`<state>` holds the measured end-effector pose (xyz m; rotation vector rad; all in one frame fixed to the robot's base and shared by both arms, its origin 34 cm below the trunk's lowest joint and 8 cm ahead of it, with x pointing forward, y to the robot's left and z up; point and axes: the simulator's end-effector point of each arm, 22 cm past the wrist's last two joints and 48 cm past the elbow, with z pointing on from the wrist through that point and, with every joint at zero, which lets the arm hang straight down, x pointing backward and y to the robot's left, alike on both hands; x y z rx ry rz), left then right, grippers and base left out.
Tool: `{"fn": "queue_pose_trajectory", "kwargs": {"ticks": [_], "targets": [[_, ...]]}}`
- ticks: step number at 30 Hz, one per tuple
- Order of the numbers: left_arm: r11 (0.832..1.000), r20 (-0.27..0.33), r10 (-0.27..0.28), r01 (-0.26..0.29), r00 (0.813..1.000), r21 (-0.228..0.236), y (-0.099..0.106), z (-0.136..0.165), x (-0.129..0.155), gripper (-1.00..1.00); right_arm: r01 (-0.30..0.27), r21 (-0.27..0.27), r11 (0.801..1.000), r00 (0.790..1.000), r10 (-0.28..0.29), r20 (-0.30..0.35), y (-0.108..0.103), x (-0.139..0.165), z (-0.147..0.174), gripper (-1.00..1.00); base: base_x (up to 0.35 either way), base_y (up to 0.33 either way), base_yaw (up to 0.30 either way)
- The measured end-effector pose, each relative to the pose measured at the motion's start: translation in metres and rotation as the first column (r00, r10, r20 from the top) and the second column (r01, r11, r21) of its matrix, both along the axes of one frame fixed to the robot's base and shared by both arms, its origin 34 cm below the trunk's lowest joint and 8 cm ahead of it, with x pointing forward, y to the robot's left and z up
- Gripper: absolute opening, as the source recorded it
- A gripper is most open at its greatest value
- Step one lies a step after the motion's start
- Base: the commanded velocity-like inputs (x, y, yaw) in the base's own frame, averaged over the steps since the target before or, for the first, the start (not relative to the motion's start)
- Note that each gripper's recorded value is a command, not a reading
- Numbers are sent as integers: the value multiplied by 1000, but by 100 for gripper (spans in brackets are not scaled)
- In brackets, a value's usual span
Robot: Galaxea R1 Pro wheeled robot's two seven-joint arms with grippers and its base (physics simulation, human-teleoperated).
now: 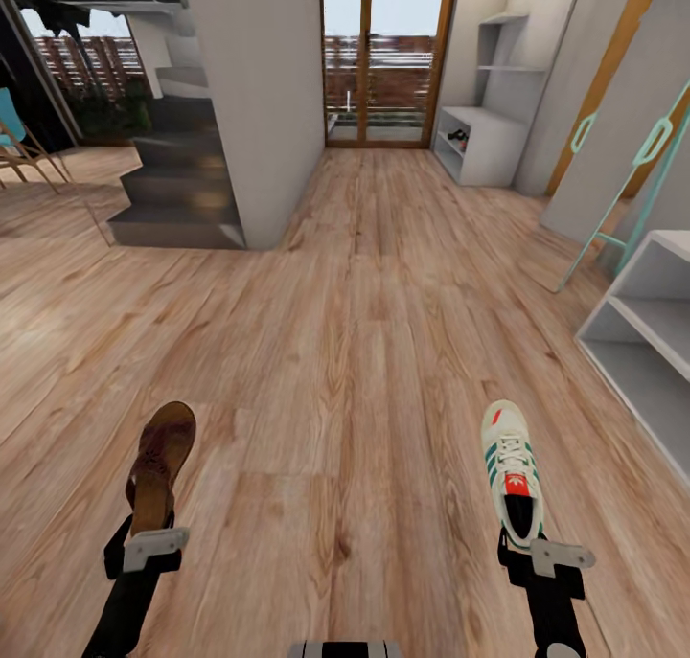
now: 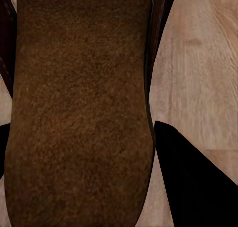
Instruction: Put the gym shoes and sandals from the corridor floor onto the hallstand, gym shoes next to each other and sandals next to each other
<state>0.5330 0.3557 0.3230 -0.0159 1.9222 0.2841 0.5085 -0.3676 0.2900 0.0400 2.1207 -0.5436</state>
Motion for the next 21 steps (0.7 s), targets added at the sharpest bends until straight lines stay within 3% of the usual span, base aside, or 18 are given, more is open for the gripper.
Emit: {"fn": "queue_pose_trajectory", "kwargs": {"ticks": [7, 21], "targets": [[1000, -24, 4, -5, 1000, -15, -3, -19, 5, -100, 5, -1, 1000, 1000, -5, 1, -1, 0, 0, -100, 331, 0, 0], [1000, -26, 5, -5, 1000, -19, -4, -22, 7, -100, 16, 0, 1000, 999, -16, -28, -6, -9, -12, -100, 331, 0, 0]]}}
